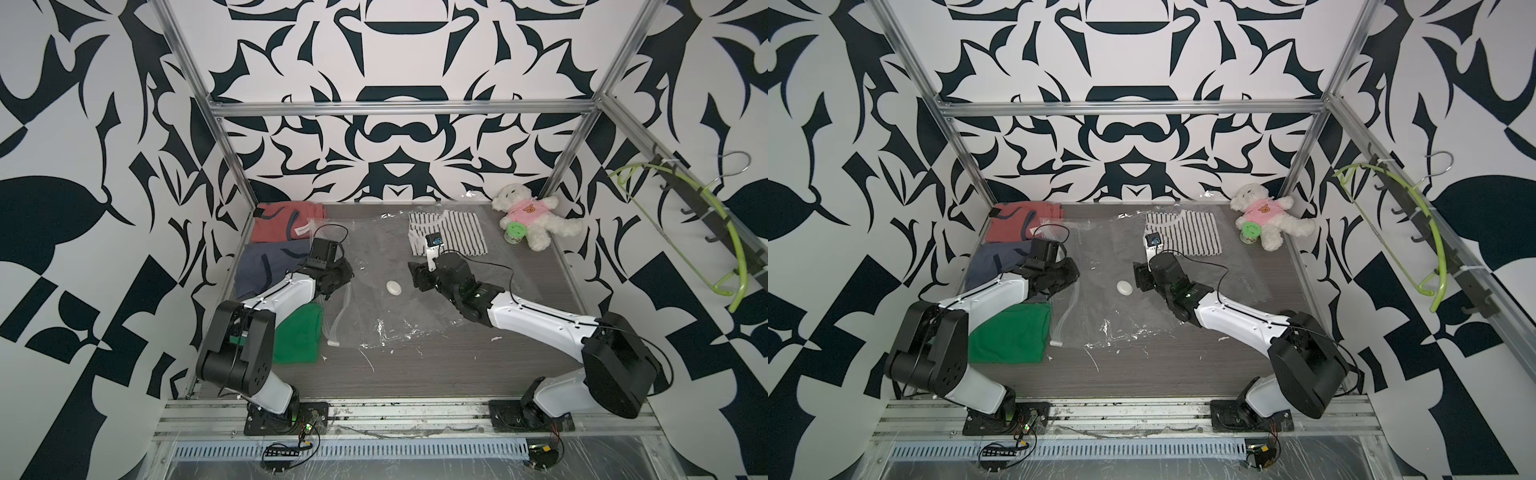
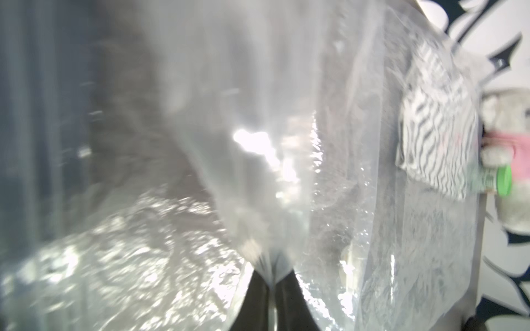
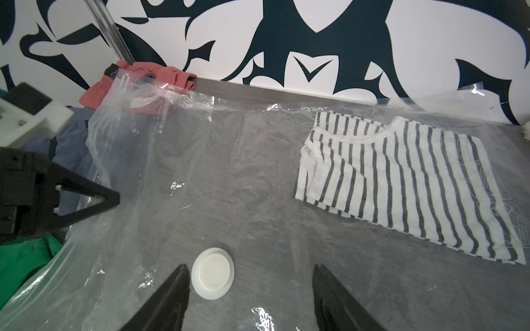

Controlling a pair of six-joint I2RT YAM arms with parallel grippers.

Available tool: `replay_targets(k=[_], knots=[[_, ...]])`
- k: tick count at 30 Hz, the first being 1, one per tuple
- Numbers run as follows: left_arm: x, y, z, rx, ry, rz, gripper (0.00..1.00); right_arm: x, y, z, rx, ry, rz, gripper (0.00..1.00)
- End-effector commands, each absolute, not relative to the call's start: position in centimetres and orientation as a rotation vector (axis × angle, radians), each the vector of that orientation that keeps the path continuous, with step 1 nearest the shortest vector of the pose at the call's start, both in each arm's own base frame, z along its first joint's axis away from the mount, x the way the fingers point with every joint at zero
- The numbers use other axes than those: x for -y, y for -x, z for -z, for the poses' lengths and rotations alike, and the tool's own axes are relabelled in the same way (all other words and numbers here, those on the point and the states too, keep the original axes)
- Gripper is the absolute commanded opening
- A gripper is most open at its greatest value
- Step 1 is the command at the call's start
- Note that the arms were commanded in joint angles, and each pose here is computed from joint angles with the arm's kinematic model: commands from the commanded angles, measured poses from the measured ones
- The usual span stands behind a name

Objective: Take the tank top out of the vacuum bag
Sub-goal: Open the vacuum bag at the center of the board.

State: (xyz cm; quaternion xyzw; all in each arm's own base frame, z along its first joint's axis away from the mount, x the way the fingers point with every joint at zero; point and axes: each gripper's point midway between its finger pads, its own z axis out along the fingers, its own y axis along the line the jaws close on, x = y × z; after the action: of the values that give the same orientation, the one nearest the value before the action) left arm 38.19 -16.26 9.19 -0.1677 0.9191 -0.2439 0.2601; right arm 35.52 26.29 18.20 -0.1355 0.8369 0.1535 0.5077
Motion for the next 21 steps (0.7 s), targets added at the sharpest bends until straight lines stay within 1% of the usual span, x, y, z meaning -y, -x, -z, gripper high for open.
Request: replay_targets(k=[1, 5, 7, 11, 15, 21], knots=[[20.0, -40.2, -11.8, -2.421, 0.363, 0.77, 0.07, -25.6, -36.0, -19.1, -1.968, 0.297, -0.334, 0.7], [22.6, -40.7, -12.3, -2.44, 0.337, 0.797, 0.07, -24.6, -35.6, -18.8, -1.961, 0.288, -0.296, 0.7], [23.1, -40.8, -12.5, -2.446, 0.358, 0.81, 0.01, -24.5, -35.5, -18.7, -1.959, 0.292, -0.295, 0.7], [23.3, -40.4, -13.4, -2.445, 0.373, 0.823, 0.02, -25.2, -35.0, -18.9, -1.959, 0.323, -0.347, 0.7], [23.1, -39.4, -15.1, -2.421, 0.369, 0.829, 0.01, -27.0, -34.5, -19.6, -1.968, 0.369, -0.464, 0.72], [21.8, -38.1, -18.2, -2.343, 0.375, 0.823, 0.0, -31.0, -32.7, -20.8, -2.017, 0.364, -0.807, 0.75]])
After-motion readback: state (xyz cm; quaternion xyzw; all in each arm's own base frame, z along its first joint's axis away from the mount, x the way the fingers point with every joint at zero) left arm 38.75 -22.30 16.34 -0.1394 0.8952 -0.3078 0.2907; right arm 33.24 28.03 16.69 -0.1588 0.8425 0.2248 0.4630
